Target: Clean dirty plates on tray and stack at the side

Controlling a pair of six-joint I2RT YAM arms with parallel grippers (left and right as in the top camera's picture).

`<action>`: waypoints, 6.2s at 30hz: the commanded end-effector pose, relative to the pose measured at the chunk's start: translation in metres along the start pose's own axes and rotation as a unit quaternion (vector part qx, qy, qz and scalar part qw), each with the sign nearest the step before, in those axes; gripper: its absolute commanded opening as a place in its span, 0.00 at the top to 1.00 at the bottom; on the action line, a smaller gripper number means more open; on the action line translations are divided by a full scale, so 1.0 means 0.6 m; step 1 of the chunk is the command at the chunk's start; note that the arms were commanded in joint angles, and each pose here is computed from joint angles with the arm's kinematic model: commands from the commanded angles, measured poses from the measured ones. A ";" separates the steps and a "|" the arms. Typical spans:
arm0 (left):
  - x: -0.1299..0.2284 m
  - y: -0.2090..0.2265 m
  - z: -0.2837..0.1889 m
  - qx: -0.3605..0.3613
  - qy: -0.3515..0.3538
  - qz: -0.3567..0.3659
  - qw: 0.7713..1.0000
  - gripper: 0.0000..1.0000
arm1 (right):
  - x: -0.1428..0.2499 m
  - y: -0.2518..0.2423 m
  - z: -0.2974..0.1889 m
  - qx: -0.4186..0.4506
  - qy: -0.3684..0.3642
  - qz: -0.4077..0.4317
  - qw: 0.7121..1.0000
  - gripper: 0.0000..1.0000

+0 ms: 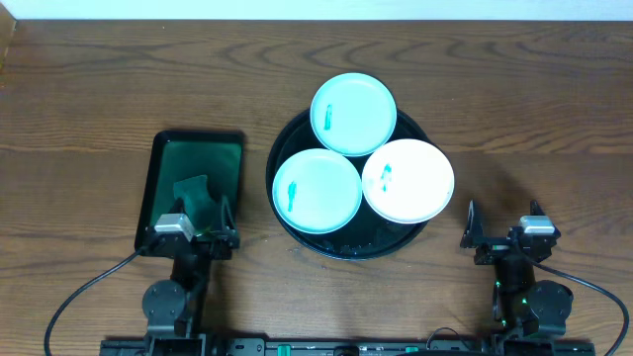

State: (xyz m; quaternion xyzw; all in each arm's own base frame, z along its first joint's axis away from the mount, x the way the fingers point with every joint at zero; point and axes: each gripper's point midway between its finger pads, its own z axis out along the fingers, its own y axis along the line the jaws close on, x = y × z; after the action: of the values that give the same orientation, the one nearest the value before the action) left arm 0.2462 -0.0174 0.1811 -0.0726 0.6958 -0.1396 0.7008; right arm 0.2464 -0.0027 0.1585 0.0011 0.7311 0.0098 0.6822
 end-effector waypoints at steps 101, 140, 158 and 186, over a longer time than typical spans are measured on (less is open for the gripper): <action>0.010 0.141 0.130 -0.279 0.422 -0.055 0.861 0.92 | 0.001 -0.014 -0.001 0.024 0.001 -0.030 0.999 0.01; -0.043 0.043 0.105 -0.179 0.360 -0.109 0.909 0.93 | -0.339 0.260 -0.053 -0.557 0.000 0.006 0.830 0.01; -0.017 -0.101 0.132 -0.058 0.420 -0.046 0.904 0.93 | -0.147 0.221 0.203 -0.169 0.372 0.101 0.907 0.01; 0.227 -0.164 0.199 -0.091 0.527 -0.049 0.844 0.93 | 0.202 0.417 0.232 -0.251 0.575 0.011 0.779 0.57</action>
State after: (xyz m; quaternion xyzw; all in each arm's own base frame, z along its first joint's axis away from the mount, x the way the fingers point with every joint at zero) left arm 0.3460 -0.1619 0.0700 -0.0786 0.9705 -0.1255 0.1903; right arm 0.3741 0.2468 0.0355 -0.1513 0.9614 0.1987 0.1158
